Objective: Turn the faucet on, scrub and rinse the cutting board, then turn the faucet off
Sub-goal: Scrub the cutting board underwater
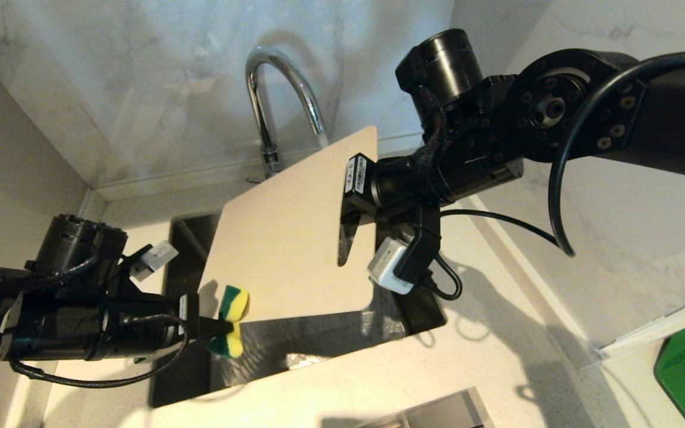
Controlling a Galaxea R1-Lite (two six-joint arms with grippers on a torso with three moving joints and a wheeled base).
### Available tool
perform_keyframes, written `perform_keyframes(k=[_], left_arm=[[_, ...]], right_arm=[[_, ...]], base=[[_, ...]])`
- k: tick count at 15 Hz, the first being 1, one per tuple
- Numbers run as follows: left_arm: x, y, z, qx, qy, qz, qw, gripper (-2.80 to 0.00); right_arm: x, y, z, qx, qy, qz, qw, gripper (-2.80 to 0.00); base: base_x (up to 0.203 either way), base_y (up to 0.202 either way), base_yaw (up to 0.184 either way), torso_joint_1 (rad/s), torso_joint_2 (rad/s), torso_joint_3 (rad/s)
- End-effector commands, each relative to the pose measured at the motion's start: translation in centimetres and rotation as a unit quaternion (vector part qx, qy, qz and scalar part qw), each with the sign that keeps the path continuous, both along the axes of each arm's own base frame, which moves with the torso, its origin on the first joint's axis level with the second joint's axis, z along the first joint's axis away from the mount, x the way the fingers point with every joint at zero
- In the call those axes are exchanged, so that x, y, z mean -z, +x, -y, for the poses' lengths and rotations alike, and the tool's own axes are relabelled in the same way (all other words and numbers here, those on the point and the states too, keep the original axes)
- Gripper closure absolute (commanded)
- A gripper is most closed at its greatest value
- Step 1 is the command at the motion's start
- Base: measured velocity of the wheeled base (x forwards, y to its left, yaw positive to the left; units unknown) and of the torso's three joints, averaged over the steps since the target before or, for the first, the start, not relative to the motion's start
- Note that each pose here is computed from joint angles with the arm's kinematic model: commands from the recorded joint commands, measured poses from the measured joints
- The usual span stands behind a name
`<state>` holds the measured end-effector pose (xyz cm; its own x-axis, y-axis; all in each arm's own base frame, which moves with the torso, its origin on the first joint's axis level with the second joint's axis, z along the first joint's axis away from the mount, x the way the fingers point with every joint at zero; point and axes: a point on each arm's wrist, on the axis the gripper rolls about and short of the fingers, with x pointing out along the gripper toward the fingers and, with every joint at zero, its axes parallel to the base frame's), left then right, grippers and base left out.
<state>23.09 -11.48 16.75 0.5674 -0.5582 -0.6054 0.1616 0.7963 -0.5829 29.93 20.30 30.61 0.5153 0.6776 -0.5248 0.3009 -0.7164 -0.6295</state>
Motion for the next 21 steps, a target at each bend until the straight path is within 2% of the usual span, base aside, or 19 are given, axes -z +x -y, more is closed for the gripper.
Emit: perform_keyframes(k=[1,4,7,10,12,14,17,19,21], left_arm=[[0.5,1.0,-2.7,-0.033,-0.004,-0.007,0.9994,0.0],[0.9,2.0,-6.3,-0.067,-0.008,-0.007,0.9977,0.0],[1.9,2.7,-9.3,-0.083,0.006,-0.006,0.9965,0.0],[4.3,2.4,-10.5,-0.076,0.026,-0.035,0.9961,0.0],[5.2,2.6,-11.5,-0.087,0.023,-0.035,0.9953,0.0],[5.0,2.8,-12.7,-0.109,0.019,-0.025,0.9936,0.0],[2.0,3.6,-14.3,-0.121,-0.004,0.029,0.9922,0.0],[-1.0,3.9,-14.5,-0.124,-0.015,0.049,0.9909,0.0],[-4.4,4.2,-13.8,-0.116,-0.043,0.06,0.9905,0.0]], right_arm=[[-0.2,-0.2,0.1,-0.005,-0.003,0.005,1.0,0.0],[-0.1,-0.3,0.2,-0.005,-0.004,0.003,1.0,0.0],[-0.2,-0.4,0.2,-0.005,-0.003,0.005,1.0,0.0],[-0.5,-0.5,0.3,-0.004,0.0,0.009,1.0,0.0],[-0.6,-0.5,0.4,-0.004,0.0,0.009,1.0,0.0],[-0.5,-0.5,0.6,-0.002,-0.001,0.007,1.0,0.0],[0.1,-0.1,1.2,0.008,-0.008,-0.002,1.0,0.0],[0.6,0.6,2.2,0.024,-0.013,-0.009,1.0,0.0],[1.0,1.7,2.7,0.037,-0.013,-0.007,0.999,0.0]], base=[[0.0,0.0,0.0,0.0,0.0,0.0],[0.0,0.0,0.0,0.0,0.0,0.0],[0.0,0.0,0.0,0.0,0.0,0.0],[0.0,0.0,0.0,0.0,0.0,0.0],[0.0,0.0,0.0,0.0,0.0,0.0],[0.0,0.0,0.0,0.0,0.0,0.0],[0.0,0.0,0.0,0.0,0.0,0.0],[0.0,0.0,0.0,0.0,0.0,0.0],[0.0,0.0,0.0,0.0,0.0,0.0]])
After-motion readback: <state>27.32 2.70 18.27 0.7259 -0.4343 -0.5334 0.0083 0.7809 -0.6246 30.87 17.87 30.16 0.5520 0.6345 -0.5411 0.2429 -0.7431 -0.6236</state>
